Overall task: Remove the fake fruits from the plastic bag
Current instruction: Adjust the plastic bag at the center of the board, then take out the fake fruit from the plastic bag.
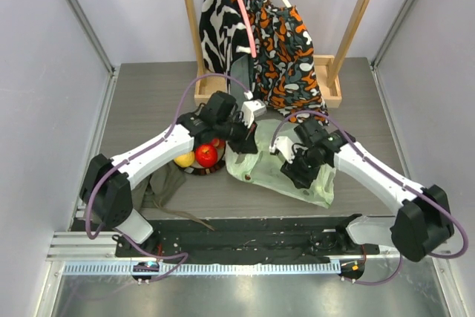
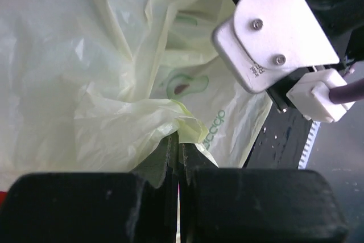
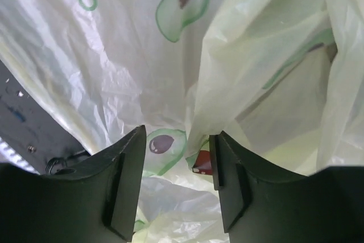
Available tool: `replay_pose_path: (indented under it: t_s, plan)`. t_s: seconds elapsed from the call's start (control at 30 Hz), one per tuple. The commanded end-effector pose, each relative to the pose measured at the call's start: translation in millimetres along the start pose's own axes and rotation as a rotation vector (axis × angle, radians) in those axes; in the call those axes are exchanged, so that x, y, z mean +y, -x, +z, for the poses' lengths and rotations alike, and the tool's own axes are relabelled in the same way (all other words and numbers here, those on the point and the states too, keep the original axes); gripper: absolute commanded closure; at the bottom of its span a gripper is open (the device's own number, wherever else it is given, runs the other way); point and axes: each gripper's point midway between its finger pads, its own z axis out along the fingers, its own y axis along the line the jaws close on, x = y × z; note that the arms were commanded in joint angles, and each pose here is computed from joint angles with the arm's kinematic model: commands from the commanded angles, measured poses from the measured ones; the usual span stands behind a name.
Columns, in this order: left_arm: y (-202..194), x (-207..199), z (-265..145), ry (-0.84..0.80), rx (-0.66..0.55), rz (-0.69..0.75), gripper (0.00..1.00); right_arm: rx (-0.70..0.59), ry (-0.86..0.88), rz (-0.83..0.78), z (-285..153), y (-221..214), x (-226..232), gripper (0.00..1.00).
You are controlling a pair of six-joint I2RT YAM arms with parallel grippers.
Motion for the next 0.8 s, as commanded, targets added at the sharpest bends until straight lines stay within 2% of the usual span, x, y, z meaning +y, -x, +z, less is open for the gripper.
replay_pose_path:
  t_s: [0.0, 0.03, 0.1, 0.13, 0.37, 0.47, 0.5, 0.63, 0.77]
  plan:
    - [14.0, -9.7, -14.6, -0.004, -0.061, 0.038, 1.00, 0.028, 0.080, -0.093, -14.2, 15.3, 0.7, 0.44]
    - [14.6, -9.0, -15.0, 0.001, -0.062, 0.042, 1.00, -0.009, 0.051, -0.087, -25.4, 30.2, -11.2, 0.45]
    - [17.1, -8.2, -15.1, 0.005, -0.066, 0.046, 1.00, -0.035, 0.087, -0.085, -37.9, 40.6, -13.4, 0.45]
    - [19.3, -8.5, -14.9, 0.004, -0.069, 0.048, 1.00, -0.089, 0.107, -0.075, -46.7, 57.7, -16.1, 0.45]
    - [32.2, -10.6, -16.6, 0.004, -0.100, 0.037, 1.00, -0.073, 0.162, -0.032, -36.4, 65.2, -15.9, 0.44]
    - [36.7, -10.3, -18.5, 0.016, -0.113, 0.011, 1.00, -0.081, 0.119, 0.003, -23.6, 66.6, -26.4, 0.52]
    - [39.3, -9.2, -19.2, 0.018, -0.122, -0.003, 1.00, -0.096, 0.097, 0.005, -20.0, 71.1, -31.7, 0.59]
    - [49.9, -1.9, -20.2, 0.023, -0.162, -0.071, 1.00, -0.104, 0.047, 0.045, -10.2, 77.8, -46.2, 0.70]
    - [54.9, 1.7, -19.5, 0.030, -0.167, -0.067, 1.00, -0.101, -0.116, 0.136, -1.5, 81.7, -83.7, 0.73]
